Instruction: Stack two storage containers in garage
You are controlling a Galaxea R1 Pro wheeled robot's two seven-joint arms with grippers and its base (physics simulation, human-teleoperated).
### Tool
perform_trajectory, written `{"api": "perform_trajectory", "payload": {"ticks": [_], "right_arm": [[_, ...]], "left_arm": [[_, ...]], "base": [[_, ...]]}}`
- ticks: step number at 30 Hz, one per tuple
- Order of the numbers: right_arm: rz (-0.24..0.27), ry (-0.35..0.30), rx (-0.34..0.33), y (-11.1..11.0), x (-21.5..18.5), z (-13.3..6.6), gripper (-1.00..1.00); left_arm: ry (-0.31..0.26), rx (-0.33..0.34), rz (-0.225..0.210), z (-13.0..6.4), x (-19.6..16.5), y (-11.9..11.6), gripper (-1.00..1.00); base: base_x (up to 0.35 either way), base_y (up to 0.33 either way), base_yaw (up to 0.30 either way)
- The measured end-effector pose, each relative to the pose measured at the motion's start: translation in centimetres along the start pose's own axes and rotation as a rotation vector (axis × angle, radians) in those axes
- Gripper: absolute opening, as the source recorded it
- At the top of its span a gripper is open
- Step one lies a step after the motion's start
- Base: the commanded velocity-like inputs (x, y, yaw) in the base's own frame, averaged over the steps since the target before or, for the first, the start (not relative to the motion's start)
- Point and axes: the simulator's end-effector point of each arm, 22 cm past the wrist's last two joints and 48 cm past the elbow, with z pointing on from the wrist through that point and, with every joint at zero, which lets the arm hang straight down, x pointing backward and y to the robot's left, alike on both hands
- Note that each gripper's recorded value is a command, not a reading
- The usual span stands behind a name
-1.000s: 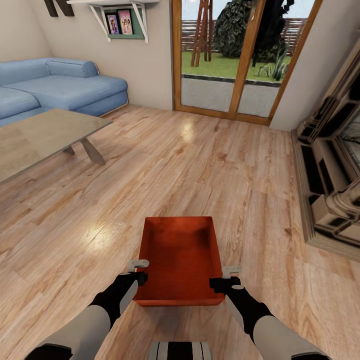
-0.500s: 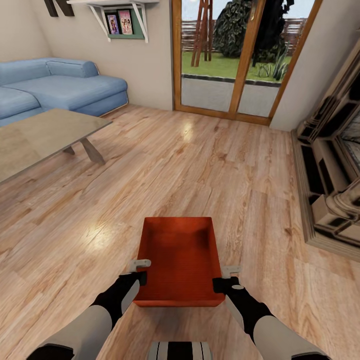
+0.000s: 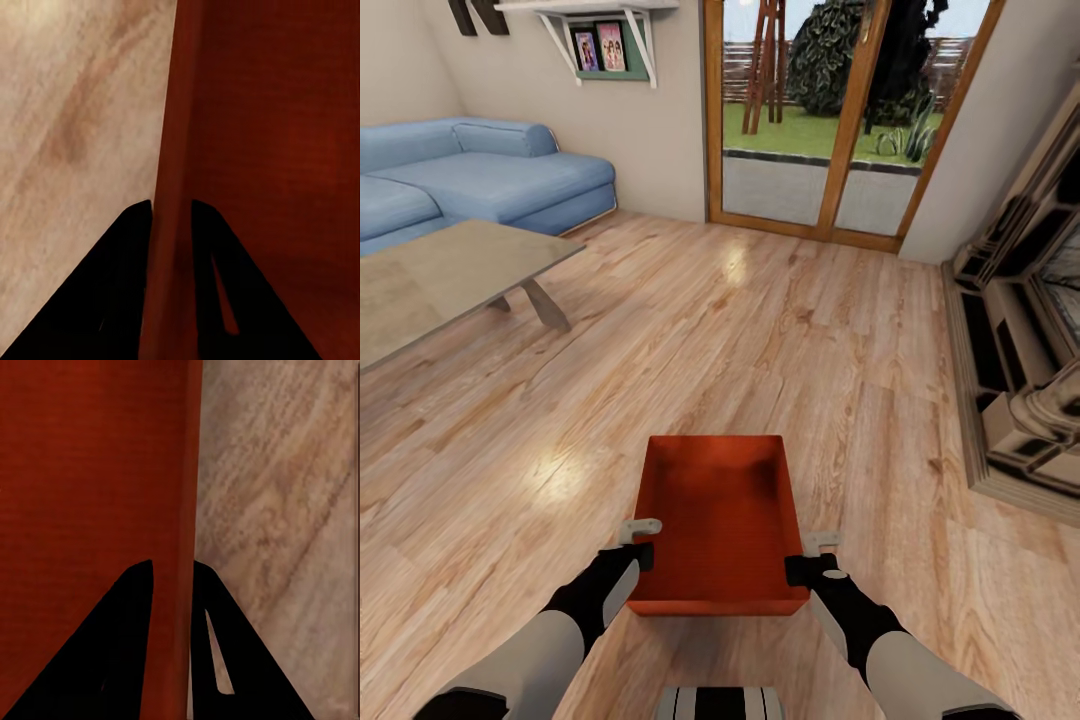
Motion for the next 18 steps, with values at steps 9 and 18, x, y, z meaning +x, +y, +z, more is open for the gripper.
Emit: {"api": "perform_trajectory", "payload": {"ticks": [9, 18], "right_arm": [[-0.001, 0.0, 0.001, 0.0, -1.4, -1.5, -1.0], [-0.001, 0.0, 0.001, 0.0, -2.8, -3.1, -1.0]], "left_arm": [[0.001, 0.001, -0.001, -1.6, -1.2, 0.2, -1.0], [0.0, 0.001, 0.0, -3.3, -2.4, 0.2, -1.0]], "base": [[0.0, 0.0, 0.0], [0.0, 0.0, 0.0]]}}
